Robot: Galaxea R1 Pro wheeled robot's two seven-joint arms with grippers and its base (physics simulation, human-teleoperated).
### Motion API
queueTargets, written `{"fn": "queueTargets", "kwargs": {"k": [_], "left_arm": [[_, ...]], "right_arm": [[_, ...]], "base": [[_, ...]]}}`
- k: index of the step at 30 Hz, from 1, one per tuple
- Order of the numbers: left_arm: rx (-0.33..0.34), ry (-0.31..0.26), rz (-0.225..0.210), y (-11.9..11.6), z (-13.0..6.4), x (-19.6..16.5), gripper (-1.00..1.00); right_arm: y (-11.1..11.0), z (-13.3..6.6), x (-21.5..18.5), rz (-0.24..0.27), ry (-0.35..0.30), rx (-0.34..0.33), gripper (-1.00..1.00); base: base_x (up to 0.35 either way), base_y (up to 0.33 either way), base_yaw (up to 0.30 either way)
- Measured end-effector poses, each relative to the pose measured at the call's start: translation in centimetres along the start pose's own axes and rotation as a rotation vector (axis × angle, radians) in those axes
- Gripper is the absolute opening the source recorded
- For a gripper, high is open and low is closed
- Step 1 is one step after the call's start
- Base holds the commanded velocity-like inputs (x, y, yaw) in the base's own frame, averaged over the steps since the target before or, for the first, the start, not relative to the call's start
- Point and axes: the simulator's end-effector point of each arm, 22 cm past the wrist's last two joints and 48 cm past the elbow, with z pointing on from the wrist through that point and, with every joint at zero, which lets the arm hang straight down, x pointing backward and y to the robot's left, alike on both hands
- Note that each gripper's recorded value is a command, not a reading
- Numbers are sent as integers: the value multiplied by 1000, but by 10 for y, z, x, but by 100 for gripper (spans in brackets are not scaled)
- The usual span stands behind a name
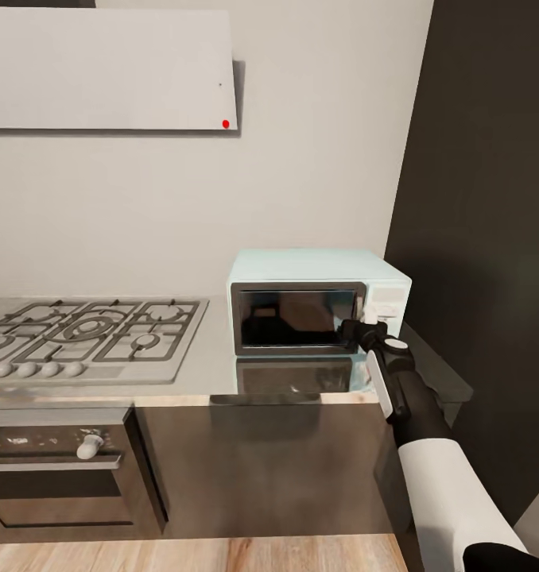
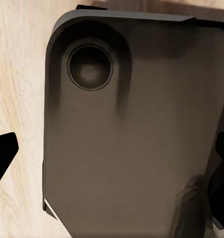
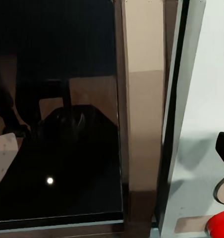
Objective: In the kitchen, take the popcorn bag from the countertop, put it into the microwave, and heat it until the popcorn is cooked so the cooked popcorn ends up inside the bag.
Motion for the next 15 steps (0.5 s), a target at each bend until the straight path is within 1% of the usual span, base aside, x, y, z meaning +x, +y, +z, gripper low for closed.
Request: {"fn": "queueTargets", "kwargs": {"k": [11, 12, 15], "left_arm": [[0, 0, 0, 0, 0, 0, 100], [0, 2, 0, 0, 0, 1, 100], [0, 1, -5, 0, 0, 0, 100]], "right_arm": [[0, 0, 0, -7, 5, 2, 100], [-1, 0, 1, 12, 6, 0, 100], [0, 0, 2, 44, 10, 8, 100]], "base": [[0, 0, 0], [0, 0, 0], [0, 0, 0]]}}
